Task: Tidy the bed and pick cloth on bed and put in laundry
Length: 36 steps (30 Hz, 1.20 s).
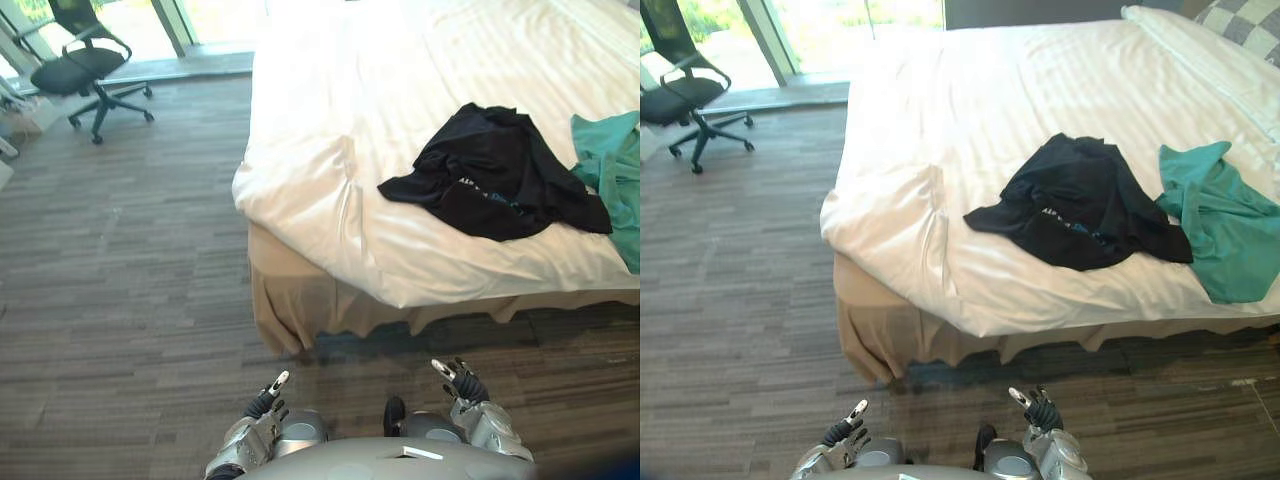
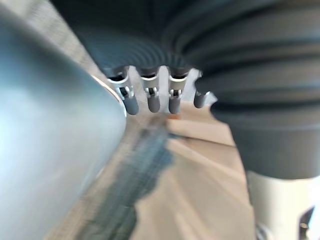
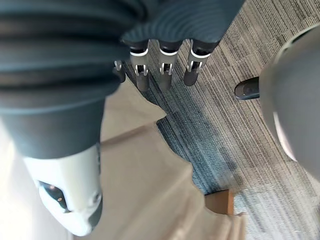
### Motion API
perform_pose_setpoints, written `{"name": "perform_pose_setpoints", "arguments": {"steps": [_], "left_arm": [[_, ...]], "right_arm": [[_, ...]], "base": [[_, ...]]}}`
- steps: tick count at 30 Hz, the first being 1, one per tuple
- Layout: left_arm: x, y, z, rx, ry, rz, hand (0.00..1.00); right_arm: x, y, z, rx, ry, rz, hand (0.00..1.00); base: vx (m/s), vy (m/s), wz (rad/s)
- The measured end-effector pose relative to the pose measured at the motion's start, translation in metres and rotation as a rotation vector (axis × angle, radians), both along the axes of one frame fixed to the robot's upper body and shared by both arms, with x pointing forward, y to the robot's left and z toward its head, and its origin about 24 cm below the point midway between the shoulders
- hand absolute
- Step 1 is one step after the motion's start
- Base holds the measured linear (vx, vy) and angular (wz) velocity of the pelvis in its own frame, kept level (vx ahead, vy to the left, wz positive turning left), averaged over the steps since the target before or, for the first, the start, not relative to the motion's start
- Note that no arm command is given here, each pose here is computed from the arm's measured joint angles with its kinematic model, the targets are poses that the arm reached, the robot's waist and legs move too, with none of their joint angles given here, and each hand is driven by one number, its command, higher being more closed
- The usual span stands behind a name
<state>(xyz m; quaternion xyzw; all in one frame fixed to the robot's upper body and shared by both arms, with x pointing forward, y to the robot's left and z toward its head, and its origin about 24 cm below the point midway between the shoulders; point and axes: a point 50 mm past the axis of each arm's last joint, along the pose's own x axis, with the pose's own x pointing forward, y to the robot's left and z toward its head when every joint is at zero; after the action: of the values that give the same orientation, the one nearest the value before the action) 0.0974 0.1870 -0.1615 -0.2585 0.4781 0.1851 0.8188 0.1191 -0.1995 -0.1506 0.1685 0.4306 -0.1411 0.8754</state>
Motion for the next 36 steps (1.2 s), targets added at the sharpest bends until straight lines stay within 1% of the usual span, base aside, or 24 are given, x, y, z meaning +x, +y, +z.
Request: {"name": "perform_pose_setpoints", "arguments": {"steps": [3, 6, 10, 13, 15, 17, 19, 20, 21, 23, 24, 25, 26, 27, 28, 29, 30, 32, 33, 34, 35, 36], "left_arm": [[0.002, 0.004, 0.001, 0.030, -0.007, -0.048, 0.00], [0.003, -0.001, 0.001, 0.034, -0.005, -0.121, 0.00], [0.004, 0.011, 0.002, 0.068, 0.033, -0.244, 0.00], [0.002, 0.008, 0.001, 0.060, 0.062, -0.286, 0.00], [0.001, 0.007, 0.000, 0.052, 0.077, -0.269, 0.00], [-0.002, 0.010, -0.001, 0.047, 0.099, -0.181, 0.00], [-0.009, 0.015, -0.003, 0.034, 0.130, -0.028, 0.00], [-0.010, 0.016, -0.003, 0.032, 0.131, 0.015, 0.00], [-0.012, 0.018, -0.003, 0.024, 0.128, 0.096, 0.00], [-0.021, 0.028, -0.003, 0.021, 0.118, 0.332, 0.00], [-0.023, 0.031, -0.003, 0.024, 0.114, 0.386, 0.00], [-0.027, 0.037, -0.002, 0.032, 0.106, 0.458, 0.00], [-0.035, 0.048, 0.000, 0.053, 0.085, 0.607, 0.00], [-0.039, 0.052, 0.000, 0.061, 0.075, 0.661, 0.00], [-0.045, 0.059, 0.002, 0.077, 0.057, 0.749, 0.00], [-0.053, 0.069, 0.004, 0.107, 0.037, 0.869, 0.00], [-0.057, 0.073, 0.005, 0.118, 0.032, 0.918, 0.00], [-0.067, 0.086, 0.010, 0.157, -0.003, 1.107, 0.00], [-0.070, 0.090, 0.012, 0.165, -0.015, 1.152, 0.00], [-0.074, 0.100, 0.016, 0.178, -0.048, 1.247, 0.00], [-0.075, 0.106, 0.018, 0.184, -0.070, 1.288, 0.00], [-0.074, 0.118, 0.025, 0.197, -0.127, 1.365, 0.00]], "right_arm": [[-0.014, -0.005, -0.004, -0.014, 0.046, -0.038, 0.00], [-0.024, -0.010, -0.007, -0.013, 0.089, -0.069, 0.00], [-0.026, 0.006, -0.011, 0.026, 0.106, -0.068, 0.00], [-0.032, 0.006, -0.012, 0.025, 0.118, -0.072, 0.00], [-0.031, 0.005, -0.012, 0.014, 0.116, -0.062, 0.00], [-0.029, 0.003, -0.011, -0.009, 0.113, -0.035, 0.00], [-0.029, -0.003, -0.010, -0.044, 0.120, 0.001, 0.00], [-0.030, -0.005, -0.010, -0.053, 0.126, 0.013, 0.00], [-0.032, -0.006, -0.011, -0.063, 0.137, 0.026, 0.00], [-0.033, -0.007, -0.011, -0.076, 0.152, 0.053, 0.00], [-0.032, -0.007, -0.011, -0.076, 0.150, 0.056, 0.00], [-0.033, -0.007, -0.011, -0.075, 0.154, 0.055, 0.00], [-0.034, -0.008, -0.012, -0.072, 0.166, 0.053, 0.00], [-0.034, -0.008, -0.012, -0.072, 0.167, 0.053, 0.00], [-0.033, -0.008, -0.012, -0.071, 0.166, 0.053, 0.00], [-0.034, -0.008, -0.012, -0.071, 0.166, 0.053, 0.00], [-0.034, -0.009, -0.012, -0.071, 0.167, 0.052, 0.00], [-0.032, -0.012, -0.012, -0.071, 0.166, 0.039, 0.00], [-0.032, -0.013, -0.012, -0.071, 0.167, 0.034, 0.00], [-0.031, -0.014, -0.011, -0.070, 0.169, 0.033, 0.00], [-0.032, -0.015, -0.012, -0.070, 0.171, 0.033, 0.00], [-0.032, -0.016, -0.011, -0.071, 0.172, 0.034, 0.00]], "base": [[0.22, 0.079, -0.09], [0.27, 0.199, 0.01], [0.17, 0.162, 0.01], [0.10, 0.089, -0.09], [0.04, 0.022, -0.10], [0.01, -0.001, -0.02], [-0.01, -0.025, 0.13], [-0.02, -0.032, 0.27], [-0.03, -0.033, 0.25], [-0.04, -0.030, 0.28], [-0.04, -0.030, 0.31], [-0.05, -0.031, 0.35], [-0.05, -0.025, 0.30], [-0.04, -0.016, 0.30], [-0.02, -0.021, 0.33], [-0.01, -0.022, 0.35], [0.00, -0.023, 0.43], [0.02, -0.008, 0.39], [0.06, -0.005, 0.33], [0.06, -0.006, 0.22], [0.09, -0.019, 0.25], [0.13, -0.041, 0.31]]}}
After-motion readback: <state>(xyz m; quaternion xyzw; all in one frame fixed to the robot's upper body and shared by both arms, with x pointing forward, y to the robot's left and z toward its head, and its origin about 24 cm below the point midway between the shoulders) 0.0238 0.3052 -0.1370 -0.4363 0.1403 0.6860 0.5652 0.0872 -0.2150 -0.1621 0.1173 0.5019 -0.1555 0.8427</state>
